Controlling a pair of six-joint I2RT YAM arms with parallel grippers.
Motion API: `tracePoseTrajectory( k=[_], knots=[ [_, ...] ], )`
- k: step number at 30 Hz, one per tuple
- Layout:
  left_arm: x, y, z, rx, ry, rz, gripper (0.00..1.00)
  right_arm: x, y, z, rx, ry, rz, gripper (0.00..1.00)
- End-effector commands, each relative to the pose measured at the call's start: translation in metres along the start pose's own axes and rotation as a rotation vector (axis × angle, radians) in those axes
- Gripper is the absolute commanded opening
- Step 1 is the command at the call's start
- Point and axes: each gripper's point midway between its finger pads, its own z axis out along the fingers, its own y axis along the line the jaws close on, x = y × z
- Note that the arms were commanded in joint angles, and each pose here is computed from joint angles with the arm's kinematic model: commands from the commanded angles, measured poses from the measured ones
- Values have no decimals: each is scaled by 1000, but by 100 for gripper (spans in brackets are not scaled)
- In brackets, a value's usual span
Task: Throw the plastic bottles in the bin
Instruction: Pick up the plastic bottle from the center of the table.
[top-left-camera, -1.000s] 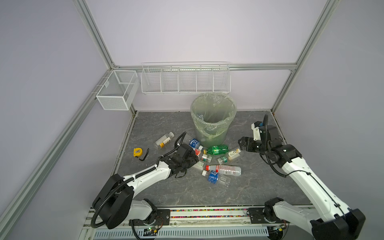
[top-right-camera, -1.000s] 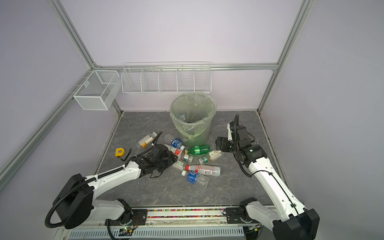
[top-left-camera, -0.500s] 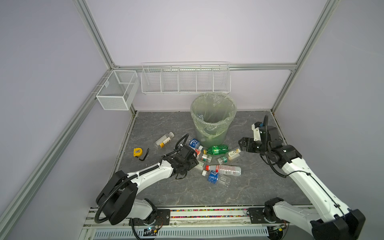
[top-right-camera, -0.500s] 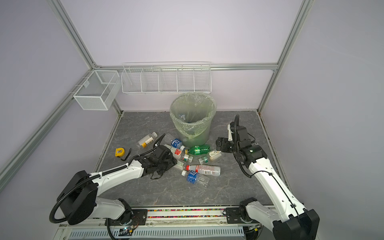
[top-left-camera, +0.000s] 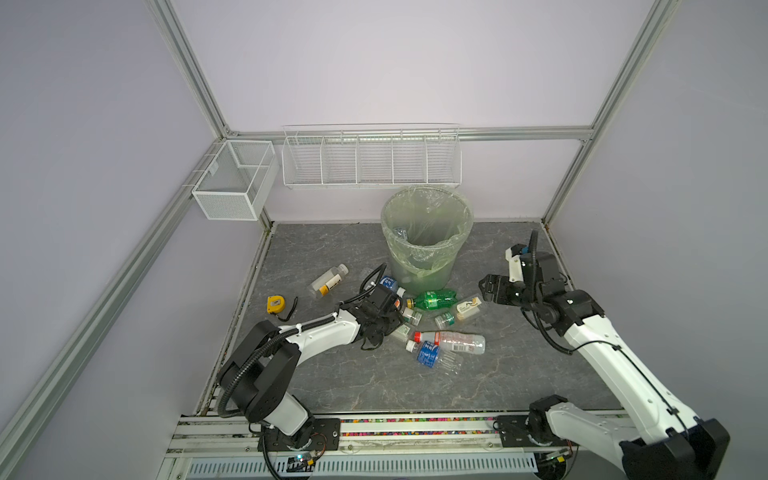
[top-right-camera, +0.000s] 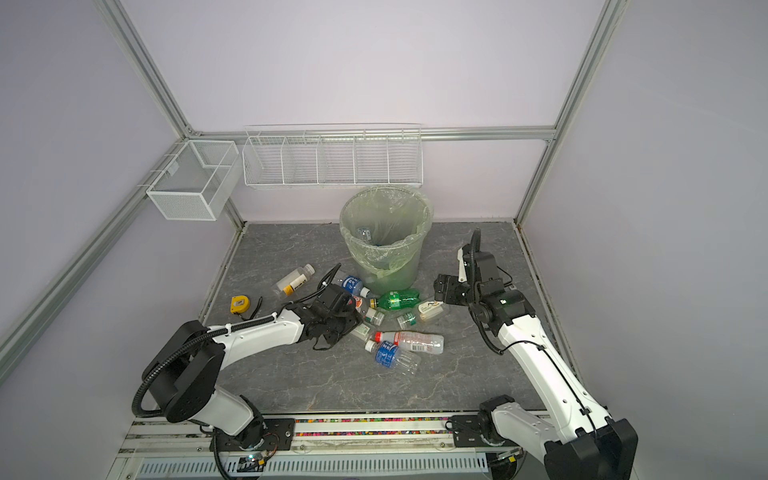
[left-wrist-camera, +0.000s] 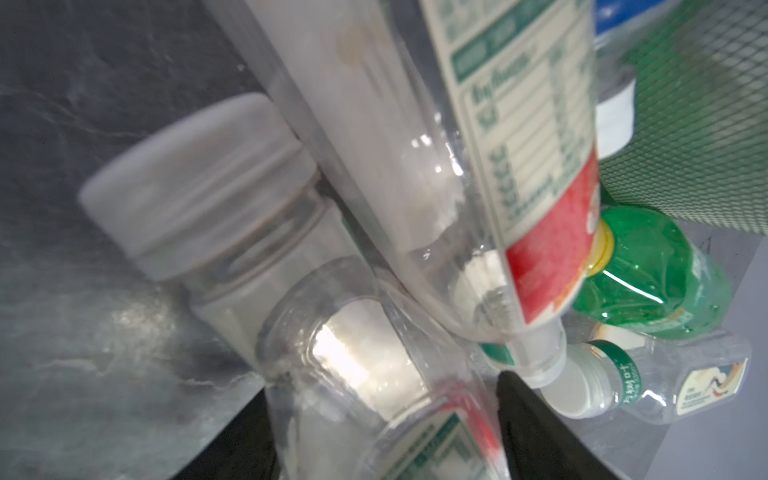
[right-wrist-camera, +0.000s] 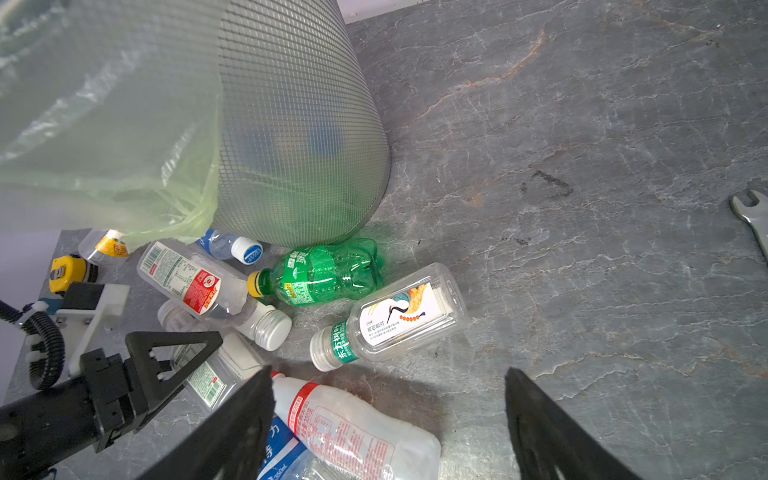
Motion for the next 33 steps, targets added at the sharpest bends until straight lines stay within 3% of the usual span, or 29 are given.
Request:
tracePoseTrajectory(
  k=[1, 11, 18, 25, 33],
  knots=[
    [6, 15, 3, -42, 12, -10, 71, 3, -5, 5, 10, 7, 7, 88],
    [11, 61, -14, -139, -18, 16, 68, -3, -7, 3, 16, -2, 12, 88],
    [10, 95, -27, -284, -34, 42, 66, -3, -8, 3, 18, 1, 16, 88],
    [3, 107, -43, -339, -72, 65, 66, -2, -6, 6, 1, 9, 28, 88],
    [-2, 102, -49, -357, -80, 112, 80, -4, -4, 6, -5, 7, 28, 88]
  ],
)
